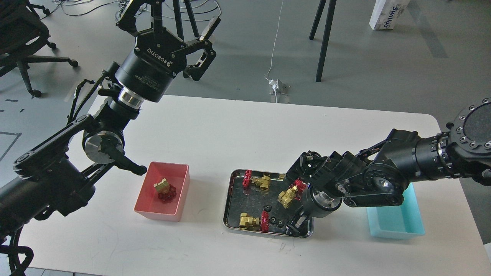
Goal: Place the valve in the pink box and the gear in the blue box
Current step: 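Reach the right gripper into the tray and grasp a small dark gear, then carry the gear with the right gripper into the blue box and release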
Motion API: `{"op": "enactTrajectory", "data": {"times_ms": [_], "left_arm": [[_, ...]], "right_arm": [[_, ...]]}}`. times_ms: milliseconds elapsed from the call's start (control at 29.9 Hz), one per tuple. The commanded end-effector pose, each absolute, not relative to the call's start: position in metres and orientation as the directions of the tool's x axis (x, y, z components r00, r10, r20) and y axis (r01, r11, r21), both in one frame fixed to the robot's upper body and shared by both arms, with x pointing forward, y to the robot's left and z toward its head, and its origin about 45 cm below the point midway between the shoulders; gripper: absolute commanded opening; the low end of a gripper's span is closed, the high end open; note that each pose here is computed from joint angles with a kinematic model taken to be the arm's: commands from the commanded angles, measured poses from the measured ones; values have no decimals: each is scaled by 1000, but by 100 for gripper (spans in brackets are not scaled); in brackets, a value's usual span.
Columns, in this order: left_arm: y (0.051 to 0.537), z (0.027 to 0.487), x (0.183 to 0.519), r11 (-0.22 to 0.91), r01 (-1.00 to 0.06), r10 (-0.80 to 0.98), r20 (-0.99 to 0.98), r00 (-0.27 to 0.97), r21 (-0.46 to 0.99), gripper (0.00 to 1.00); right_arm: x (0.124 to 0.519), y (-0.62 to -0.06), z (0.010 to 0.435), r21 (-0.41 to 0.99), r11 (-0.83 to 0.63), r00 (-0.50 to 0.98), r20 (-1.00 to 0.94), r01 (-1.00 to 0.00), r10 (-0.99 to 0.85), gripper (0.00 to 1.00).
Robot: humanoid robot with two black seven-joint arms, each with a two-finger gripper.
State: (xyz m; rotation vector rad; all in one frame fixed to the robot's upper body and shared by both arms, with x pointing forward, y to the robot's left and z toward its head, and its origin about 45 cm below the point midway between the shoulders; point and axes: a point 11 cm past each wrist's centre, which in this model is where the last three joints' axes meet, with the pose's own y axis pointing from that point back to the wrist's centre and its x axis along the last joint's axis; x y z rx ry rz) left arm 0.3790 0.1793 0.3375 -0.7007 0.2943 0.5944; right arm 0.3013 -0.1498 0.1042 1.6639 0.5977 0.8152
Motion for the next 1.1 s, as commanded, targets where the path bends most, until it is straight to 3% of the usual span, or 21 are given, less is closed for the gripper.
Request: {"op": "enactTrajectory", "data": {"times_ms": [0,100,234,367,768,902,1069], "left_arm": [[178,337,379,611,-601,409,-444,797,-515,85],[179,337,379,611,-602,410,-445,796,-514,85],[179,337,379,611,-602,410,-445,796,-514,85],[178,335,379,610,-603,408,-449,795,-514,85],[179,332,380,607,-611,414,-454,789,-508,86],[176,332,380,606,-609,407,-459,790,-512,86],[175,329,381,606,-612,406,-463,788,-509,86]], "right_arm": [[301,-150,104,971,-238,630,203,-30,750,41],[301,-150,104,971,-238,630,203,-30,750,38],[301,-150,104,971,-236,629,202,-30,751,21],[301,-150,104,971,-239,631,203,-30,749,14],[308,-146,115,968,-245,624,222,-49,749,8],[324,-144,132,958,-271,633,268,-95,726,7],[361,-145,183,905,-374,725,397,-204,563,7]]}}
